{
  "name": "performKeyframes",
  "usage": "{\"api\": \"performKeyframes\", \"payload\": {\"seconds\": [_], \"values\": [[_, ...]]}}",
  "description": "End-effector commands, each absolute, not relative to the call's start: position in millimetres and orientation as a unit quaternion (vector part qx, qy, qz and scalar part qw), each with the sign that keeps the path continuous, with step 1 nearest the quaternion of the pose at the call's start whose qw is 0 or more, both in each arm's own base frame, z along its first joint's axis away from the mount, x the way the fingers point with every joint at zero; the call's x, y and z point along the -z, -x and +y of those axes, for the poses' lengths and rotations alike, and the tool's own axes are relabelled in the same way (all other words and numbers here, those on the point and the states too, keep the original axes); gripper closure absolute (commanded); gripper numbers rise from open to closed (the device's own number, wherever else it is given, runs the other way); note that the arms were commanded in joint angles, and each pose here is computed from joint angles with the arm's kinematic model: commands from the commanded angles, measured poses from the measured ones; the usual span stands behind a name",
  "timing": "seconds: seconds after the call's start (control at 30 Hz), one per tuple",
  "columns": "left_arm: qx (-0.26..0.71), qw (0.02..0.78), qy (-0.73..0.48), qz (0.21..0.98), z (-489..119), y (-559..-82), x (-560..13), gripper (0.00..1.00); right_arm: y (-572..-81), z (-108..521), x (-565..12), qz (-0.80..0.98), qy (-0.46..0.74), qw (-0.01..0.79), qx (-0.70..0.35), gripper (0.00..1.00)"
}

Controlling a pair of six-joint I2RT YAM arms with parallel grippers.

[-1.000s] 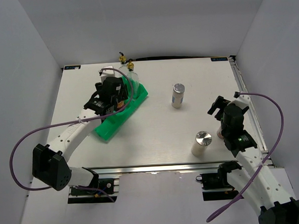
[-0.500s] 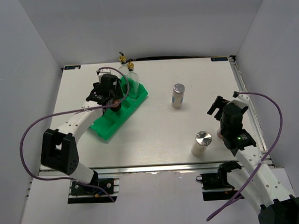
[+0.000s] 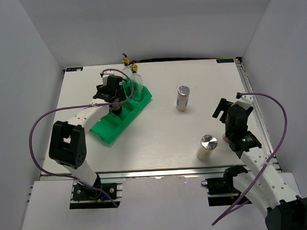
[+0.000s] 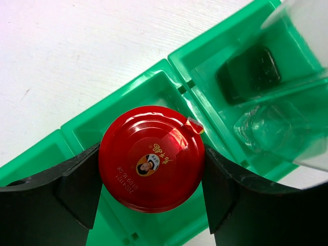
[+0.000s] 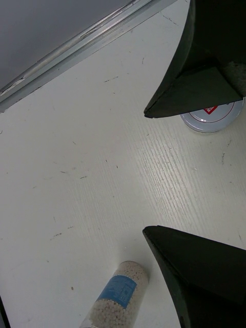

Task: Organize the condiment bottles

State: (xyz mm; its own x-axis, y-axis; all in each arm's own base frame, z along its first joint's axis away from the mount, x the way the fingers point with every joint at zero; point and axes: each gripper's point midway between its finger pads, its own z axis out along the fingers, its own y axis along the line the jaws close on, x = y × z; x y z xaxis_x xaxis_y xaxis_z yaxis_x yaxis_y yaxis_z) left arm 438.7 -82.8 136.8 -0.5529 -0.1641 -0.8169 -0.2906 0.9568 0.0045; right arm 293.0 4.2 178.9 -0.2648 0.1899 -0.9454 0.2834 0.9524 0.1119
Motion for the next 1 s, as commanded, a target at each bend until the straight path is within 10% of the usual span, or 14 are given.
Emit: {"api": "performKeyframes", "payload": {"seconds": [0.0, 0.5, 0.97], "values": [[-0.060, 0.532, 0.177, 0.826, -74, -464, -198, 0.79, -299, 5, -188, 0.782, -0.141, 0.607, 0.035, 0.11], [-0.080, 0.532, 0.185, 0.822, -63, -456, -205, 0.02, -264, -31, -183, 0.793, -0.263, 0.539, 0.105, 0.11], [-0.080, 0.550, 0.166, 0.815, -59, -445, -244, 0.02, -252, -47, -132, 0.829, -0.298, 0.456, 0.126, 0.11]]}}
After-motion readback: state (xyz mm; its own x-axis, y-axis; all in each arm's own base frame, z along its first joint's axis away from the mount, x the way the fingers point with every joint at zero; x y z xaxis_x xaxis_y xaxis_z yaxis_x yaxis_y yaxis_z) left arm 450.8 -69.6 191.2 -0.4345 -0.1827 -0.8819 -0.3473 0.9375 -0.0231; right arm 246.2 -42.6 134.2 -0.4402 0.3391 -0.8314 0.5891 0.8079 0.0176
